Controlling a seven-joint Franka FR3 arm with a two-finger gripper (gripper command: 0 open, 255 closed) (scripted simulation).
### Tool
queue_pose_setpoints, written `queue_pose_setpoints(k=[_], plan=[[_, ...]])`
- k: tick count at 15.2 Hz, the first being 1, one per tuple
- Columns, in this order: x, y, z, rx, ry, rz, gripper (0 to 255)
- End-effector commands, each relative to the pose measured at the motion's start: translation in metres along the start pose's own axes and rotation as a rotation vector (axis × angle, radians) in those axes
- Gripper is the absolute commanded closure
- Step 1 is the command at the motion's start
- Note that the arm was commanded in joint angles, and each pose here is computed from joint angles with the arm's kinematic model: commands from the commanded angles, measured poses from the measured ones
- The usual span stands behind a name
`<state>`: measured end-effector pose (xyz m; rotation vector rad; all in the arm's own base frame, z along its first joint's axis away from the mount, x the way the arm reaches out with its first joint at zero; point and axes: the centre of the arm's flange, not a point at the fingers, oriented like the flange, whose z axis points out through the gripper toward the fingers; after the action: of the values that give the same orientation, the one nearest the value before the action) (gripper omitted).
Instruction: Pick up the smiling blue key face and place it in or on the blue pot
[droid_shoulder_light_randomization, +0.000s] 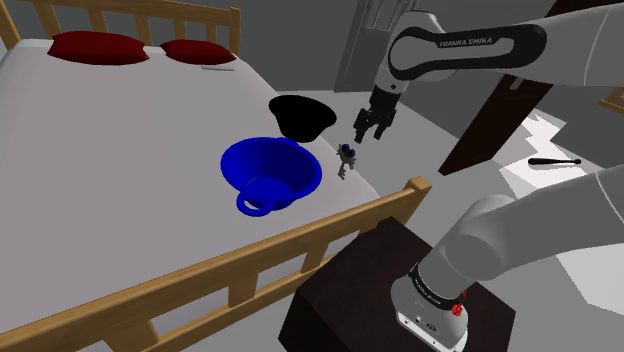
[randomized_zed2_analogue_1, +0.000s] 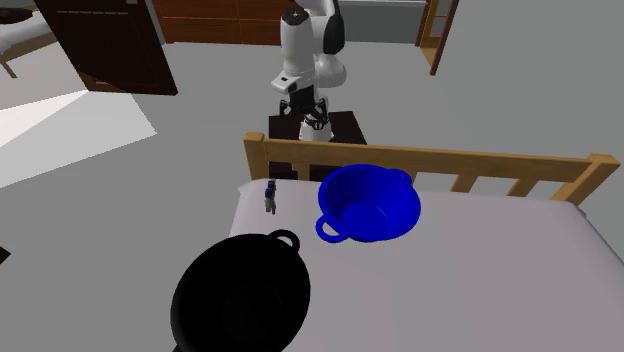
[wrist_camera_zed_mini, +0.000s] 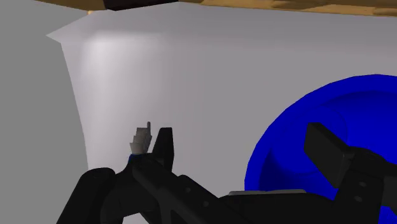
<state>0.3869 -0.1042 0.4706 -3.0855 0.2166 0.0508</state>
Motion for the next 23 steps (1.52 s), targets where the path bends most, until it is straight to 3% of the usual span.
queue_pose_setpoints(k=[1,15,23], plan=[[0.014,0.015,0.013,-0.005,0.015,0.011,0],[0.115,0.115,0.112,-0.034,0.098,0.087,0],[0.119,0.117,0.151,-0.034,0.098,0.087,0]])
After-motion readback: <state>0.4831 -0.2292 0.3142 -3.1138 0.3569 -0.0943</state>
